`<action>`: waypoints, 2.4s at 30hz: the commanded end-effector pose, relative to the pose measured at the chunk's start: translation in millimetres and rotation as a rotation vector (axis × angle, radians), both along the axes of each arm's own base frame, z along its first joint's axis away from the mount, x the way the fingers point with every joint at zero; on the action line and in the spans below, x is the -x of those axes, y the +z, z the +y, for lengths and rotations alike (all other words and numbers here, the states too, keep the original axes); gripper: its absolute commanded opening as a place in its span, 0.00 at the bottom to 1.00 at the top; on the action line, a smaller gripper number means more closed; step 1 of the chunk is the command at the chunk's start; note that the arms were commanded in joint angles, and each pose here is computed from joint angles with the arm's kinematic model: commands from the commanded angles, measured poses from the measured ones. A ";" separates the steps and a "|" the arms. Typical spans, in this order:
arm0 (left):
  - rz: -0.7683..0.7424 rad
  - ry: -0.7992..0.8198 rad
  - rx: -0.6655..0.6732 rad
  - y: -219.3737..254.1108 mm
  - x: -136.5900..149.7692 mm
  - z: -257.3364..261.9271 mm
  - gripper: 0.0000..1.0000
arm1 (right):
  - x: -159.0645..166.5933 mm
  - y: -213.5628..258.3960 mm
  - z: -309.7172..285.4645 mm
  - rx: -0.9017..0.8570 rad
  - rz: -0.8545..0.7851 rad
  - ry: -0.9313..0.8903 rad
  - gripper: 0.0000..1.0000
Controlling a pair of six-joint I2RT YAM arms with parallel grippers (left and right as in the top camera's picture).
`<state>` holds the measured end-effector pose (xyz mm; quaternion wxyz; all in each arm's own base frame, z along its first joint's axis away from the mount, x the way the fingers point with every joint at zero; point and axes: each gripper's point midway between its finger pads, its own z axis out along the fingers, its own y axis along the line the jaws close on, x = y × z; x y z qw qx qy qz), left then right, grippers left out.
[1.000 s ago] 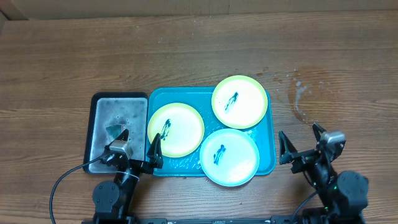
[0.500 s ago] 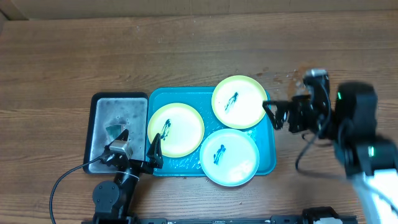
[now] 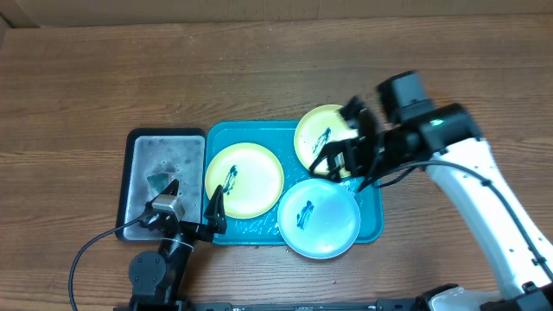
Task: Clean dirty plates on tray and stack at the side
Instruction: 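Move the right gripper over the teal tray toward the yellow plate, then grip the left yellow plate's rim with the right gripper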
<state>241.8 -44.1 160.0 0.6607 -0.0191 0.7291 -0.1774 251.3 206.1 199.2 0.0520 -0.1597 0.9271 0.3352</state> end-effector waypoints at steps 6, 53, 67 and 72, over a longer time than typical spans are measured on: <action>-0.009 0.006 -0.022 -0.2 0.0 1.0 0.99 | 32.3 8.0 44.8 0.030 -0.097 0.200 1.00; 1.060 0.004 -0.029 -4.0 -75.2 -3.3 1.00 | -21.6 -42.1 62.2 0.168 -0.096 0.000 0.99; 1.071 0.321 -0.048 9.5 -50.6 54.5 1.00 | -29.0 -109.0 121.1 0.087 0.021 0.066 1.00; 1.091 0.322 -0.051 7.4 -46.2 54.5 1.00 | -41.8 -134.1 112.7 0.178 0.028 -0.021 1.00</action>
